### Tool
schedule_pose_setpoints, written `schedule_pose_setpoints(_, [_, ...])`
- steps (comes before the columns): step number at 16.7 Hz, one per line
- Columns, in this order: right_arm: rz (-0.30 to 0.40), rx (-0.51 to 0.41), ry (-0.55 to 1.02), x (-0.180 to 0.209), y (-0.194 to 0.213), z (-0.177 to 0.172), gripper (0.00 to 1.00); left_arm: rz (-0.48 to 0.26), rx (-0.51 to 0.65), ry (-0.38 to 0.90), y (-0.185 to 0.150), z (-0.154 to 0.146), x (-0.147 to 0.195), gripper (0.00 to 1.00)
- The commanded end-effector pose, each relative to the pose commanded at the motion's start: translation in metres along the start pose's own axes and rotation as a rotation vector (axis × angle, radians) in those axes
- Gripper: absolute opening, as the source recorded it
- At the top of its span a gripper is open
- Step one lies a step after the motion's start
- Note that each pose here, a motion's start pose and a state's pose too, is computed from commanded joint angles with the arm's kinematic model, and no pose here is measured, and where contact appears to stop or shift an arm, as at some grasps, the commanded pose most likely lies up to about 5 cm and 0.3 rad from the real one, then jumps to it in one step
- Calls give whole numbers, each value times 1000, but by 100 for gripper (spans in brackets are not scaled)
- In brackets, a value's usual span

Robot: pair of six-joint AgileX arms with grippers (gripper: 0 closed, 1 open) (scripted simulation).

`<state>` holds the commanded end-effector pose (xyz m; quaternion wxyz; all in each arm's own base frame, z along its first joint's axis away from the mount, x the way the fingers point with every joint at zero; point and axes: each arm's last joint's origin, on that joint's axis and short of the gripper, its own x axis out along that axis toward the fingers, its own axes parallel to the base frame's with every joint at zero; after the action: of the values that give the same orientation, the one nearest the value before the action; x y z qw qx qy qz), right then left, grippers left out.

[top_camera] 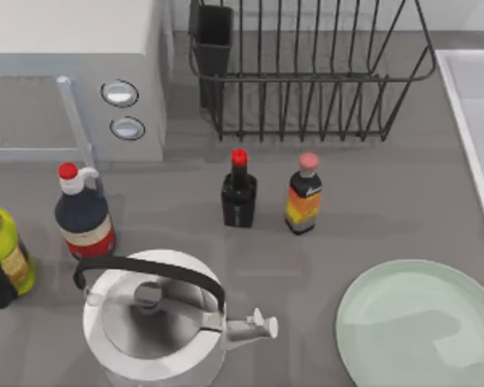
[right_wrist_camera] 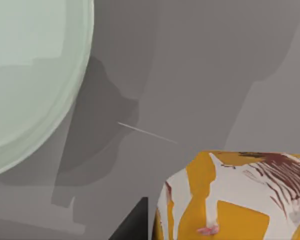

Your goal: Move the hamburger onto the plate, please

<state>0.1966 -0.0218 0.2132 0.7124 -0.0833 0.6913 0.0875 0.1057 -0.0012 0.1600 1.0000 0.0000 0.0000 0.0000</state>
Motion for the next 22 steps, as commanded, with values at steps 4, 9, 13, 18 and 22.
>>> schedule_pose_setpoints(4, [4,-80,10,1,3,4,0,0,0,0,0,0,0,100])
schedule_pose_setpoints(9, [23,-469,40,2,19,19,0,0,0,0,0,0,0,100])
schedule_pose_setpoints(13, [49,-921,65,5,40,35,0,0,0,0,0,0,0,100])
schedule_pose_setpoints(18, [88,-1564,81,11,75,51,0,0,0,0,0,0,0,100])
schedule_pose_setpoints(22, [110,-2068,75,15,106,58,0,0,0,0,0,0,0,100])
